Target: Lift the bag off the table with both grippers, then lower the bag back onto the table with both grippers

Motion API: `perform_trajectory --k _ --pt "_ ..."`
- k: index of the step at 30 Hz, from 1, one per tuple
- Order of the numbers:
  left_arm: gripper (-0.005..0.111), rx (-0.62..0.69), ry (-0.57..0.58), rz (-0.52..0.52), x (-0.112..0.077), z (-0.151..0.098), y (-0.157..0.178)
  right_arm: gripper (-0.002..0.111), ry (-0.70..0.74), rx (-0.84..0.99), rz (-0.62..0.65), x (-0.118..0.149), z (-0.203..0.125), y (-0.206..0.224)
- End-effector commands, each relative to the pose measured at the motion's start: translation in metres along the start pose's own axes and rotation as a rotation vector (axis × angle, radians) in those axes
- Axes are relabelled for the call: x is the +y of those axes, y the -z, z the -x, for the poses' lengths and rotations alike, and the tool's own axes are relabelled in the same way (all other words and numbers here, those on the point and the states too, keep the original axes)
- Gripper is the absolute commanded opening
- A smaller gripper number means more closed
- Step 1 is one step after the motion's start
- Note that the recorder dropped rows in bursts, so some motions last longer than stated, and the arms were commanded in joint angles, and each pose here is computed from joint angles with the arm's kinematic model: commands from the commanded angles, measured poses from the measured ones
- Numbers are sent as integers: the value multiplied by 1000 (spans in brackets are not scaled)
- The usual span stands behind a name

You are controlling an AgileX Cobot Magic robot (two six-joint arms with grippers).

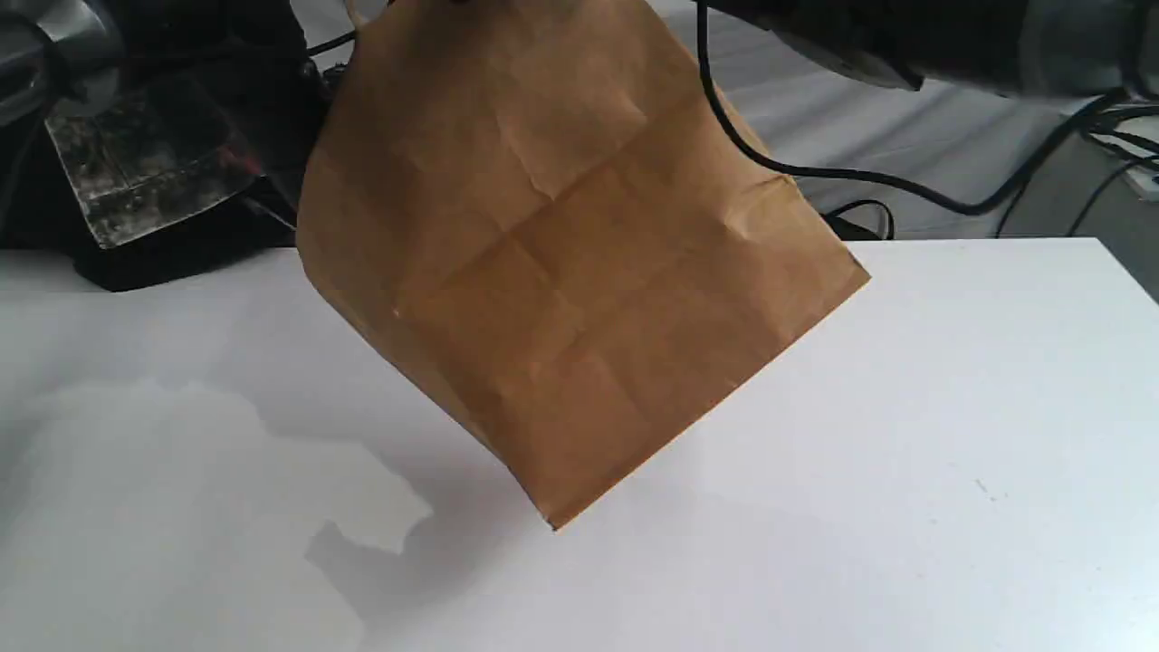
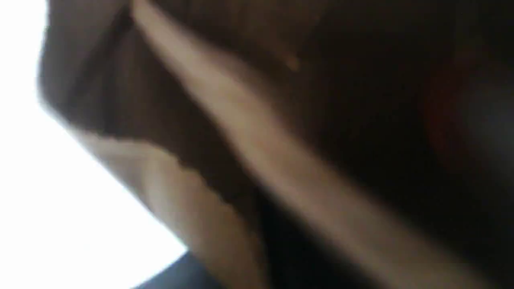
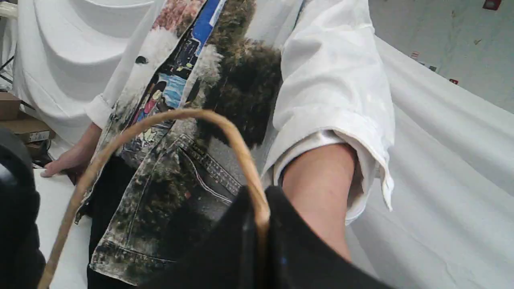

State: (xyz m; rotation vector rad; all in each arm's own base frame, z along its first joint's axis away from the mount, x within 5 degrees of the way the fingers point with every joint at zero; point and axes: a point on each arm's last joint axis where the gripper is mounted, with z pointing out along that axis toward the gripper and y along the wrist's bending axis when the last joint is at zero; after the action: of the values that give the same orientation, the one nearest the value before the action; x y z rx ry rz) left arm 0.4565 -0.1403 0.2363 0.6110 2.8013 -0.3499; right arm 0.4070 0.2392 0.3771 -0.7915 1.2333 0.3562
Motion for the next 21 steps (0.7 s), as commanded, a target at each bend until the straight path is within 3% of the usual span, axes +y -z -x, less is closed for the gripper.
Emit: perform_trajectory --k 1,9,15,21 --pt "0 19 -36 9 2 -2 -3 0 0 -41 -17 -6 14 3" --pt "0 -26 -27 75 13 4 13 0 13 87 -77 -8 11 23" --pt "0 -197 58 75 27 23 58 0 12 42 60 18 11 68" --pt "0 -295 52 32 21 32 83 0 -27 1 170 49 11 122"
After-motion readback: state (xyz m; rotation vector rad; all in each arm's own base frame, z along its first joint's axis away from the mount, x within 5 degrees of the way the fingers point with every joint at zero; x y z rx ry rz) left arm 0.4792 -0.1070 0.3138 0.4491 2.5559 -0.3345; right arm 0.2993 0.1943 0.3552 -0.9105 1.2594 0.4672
